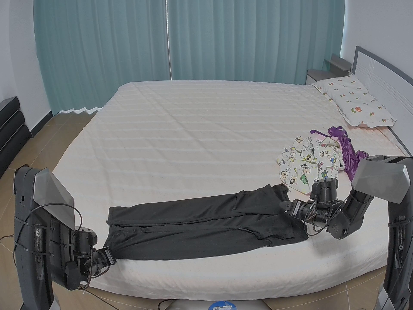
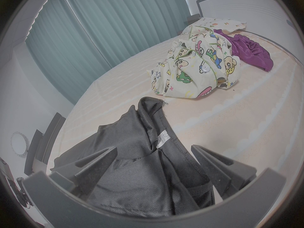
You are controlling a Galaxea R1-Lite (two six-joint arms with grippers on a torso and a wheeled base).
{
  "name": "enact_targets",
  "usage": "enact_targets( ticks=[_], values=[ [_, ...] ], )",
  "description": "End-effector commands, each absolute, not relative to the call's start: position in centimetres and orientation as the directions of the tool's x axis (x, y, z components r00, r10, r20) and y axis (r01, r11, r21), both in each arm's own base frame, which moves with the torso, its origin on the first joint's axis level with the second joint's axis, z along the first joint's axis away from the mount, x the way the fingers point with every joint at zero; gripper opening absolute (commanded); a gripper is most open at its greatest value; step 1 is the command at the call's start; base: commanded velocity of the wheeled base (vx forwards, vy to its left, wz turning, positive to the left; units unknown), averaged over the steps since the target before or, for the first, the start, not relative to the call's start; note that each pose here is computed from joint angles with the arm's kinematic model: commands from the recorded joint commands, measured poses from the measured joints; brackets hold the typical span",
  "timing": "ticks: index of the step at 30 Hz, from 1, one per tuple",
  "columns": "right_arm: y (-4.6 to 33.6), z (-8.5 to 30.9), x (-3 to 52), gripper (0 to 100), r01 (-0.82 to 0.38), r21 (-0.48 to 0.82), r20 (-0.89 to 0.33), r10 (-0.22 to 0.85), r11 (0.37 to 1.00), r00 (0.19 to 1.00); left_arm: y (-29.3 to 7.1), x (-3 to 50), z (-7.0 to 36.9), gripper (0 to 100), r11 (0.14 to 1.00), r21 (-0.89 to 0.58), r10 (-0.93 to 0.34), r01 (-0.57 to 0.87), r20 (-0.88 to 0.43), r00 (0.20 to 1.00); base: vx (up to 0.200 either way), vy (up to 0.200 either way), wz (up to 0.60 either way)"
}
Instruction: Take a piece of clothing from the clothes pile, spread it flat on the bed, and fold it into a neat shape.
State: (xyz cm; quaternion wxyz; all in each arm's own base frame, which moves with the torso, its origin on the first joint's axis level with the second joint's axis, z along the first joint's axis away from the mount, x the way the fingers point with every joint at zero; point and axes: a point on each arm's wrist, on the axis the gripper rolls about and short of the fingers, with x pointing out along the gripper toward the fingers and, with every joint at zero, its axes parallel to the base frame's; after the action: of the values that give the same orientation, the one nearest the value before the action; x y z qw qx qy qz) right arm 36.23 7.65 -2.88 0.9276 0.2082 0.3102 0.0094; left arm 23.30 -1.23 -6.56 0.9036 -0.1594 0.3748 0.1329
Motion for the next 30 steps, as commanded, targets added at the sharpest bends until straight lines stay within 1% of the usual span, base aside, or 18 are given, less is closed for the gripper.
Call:
enact_targets(
  ticks=[1, 6, 9, 10, 11, 13, 14, 15, 17, 18, 22, 25, 28, 30],
  values=[
    [7.7, -2.9, 36.2, 100, 0.111, 0.393, -0.571, 0.147, 0.913, 0.808, -1.2, 23.2, -6.6, 100, 0.915, -0.185, 0.121, -0.358, -0.721, 0.682, 0.0, 0.0, 0.0],
    [7.6, -2.9, 36.2, 100, 0.112, 0.393, -0.571, 0.146, 0.913, 0.808, -1.2, 23.5, -6.3, 100, 0.915, -0.194, 0.12, -0.354, -0.708, 0.696, 0.0, 0.0, 0.0],
    [7.7, -2.9, 36.2, 100, 0.111, 0.391, -0.572, 0.147, 0.914, 0.807, -0.8, 24.2, -4.8, 100, 0.907, -0.237, 0.116, -0.348, -0.655, 0.747, 0.0, 0.0, 0.0],
    [7.7, -2.9, 36.2, 100, 0.111, 0.391, -0.572, 0.147, 0.914, 0.807, -0.8, 24.2, -4.8, 100, 0.907, -0.237, 0.116, -0.348, -0.655, 0.747, 0.0, 0.0, 0.0],
    [7.7, -2.9, 36.3, 100, 0.111, 0.393, -0.571, 0.147, 0.913, 0.808, -0.5, 24.8, -3.9, 100, 0.901, -0.274, 0.103, -0.337, -0.619, 0.779, 0.0, 0.0, 0.0],
    [7.7, -2.9, 36.3, 100, 0.11, 0.393, -0.569, 0.147, 0.913, 0.809, 0.2, 25.3, -3.0, 100, 0.893, -0.303, 0.103, -0.332, -0.58, 0.808, 0.0, 0.0, 0.0],
    [7.7, -2.9, 36.3, 100, 0.11, 0.393, -0.569, 0.147, 0.913, 0.809, 0.2, 25.3, -3.0, 100, 0.893, -0.303, 0.103, -0.332, -0.58, 0.808, 0.0, 0.0, 0.0],
    [7.6, -2.8, 36.3, 100, 0.11, 0.392, -0.568, 0.146, 0.913, 0.81, 0.9, 25.8, -1.9, 100, 0.885, -0.336, 0.099, -0.322, -0.54, 0.836, 0.0, 0.0, 0.0],
    [7.6, -2.8, 36.4, 100, 0.111, 0.393, -0.568, 0.146, 0.913, 0.81, 1.1, 26.1, -1.6, 100, 0.885, -0.356, 0.077, -0.302, -0.527, 0.847, 0.0, 0.0, 0.0],
    [7.7, -2.9, 36.4, 100, 0.111, 0.393, -0.568, 0.146, 0.913, 0.81, 1.2, 26.9, -1.1, 100, 0.883, -0.389, 0.027, -0.261, -0.514, 0.857, 0.0, 0.0, 0.0],
    [7.7, -3.0, 36.4, 100, 0.11, 0.391, -0.571, 0.147, 0.914, 0.808, 1.2, 28.6, -0.4, 100, 0.879, -0.415, -0.045, -0.235, -0.562, 0.826, 0.0, 0.0, 0.0],
    [7.7, -3.2, 36.4, 100, 0.112, 0.39, -0.574, 0.147, 0.914, 0.805, 1.1, 30.5, -0.2, 100, 0.867, -0.451, -0.138, -0.211, -0.624, 0.77, 0.0, 0.0, 0.0],
    [7.7, -3.2, 36.4, 100, 0.112, 0.39, -0.574, 0.147, 0.914, 0.805, 1.1, 31.5, 0.0, 100, 0.861, -0.477, -0.18, -0.179, -0.613, 0.769, 0.0, 0.0, 0.0],
    [7.7, -3.2, 36.4, 100, 0.113, 0.389, -0.574, 0.145, 0.914, 0.806, 1.2, 32.7, -1.0, 100, 0.86, -0.481, -0.192, -0.169, -0.612, 0.767, 0.0, 0.0, 0.0]
  ],
)
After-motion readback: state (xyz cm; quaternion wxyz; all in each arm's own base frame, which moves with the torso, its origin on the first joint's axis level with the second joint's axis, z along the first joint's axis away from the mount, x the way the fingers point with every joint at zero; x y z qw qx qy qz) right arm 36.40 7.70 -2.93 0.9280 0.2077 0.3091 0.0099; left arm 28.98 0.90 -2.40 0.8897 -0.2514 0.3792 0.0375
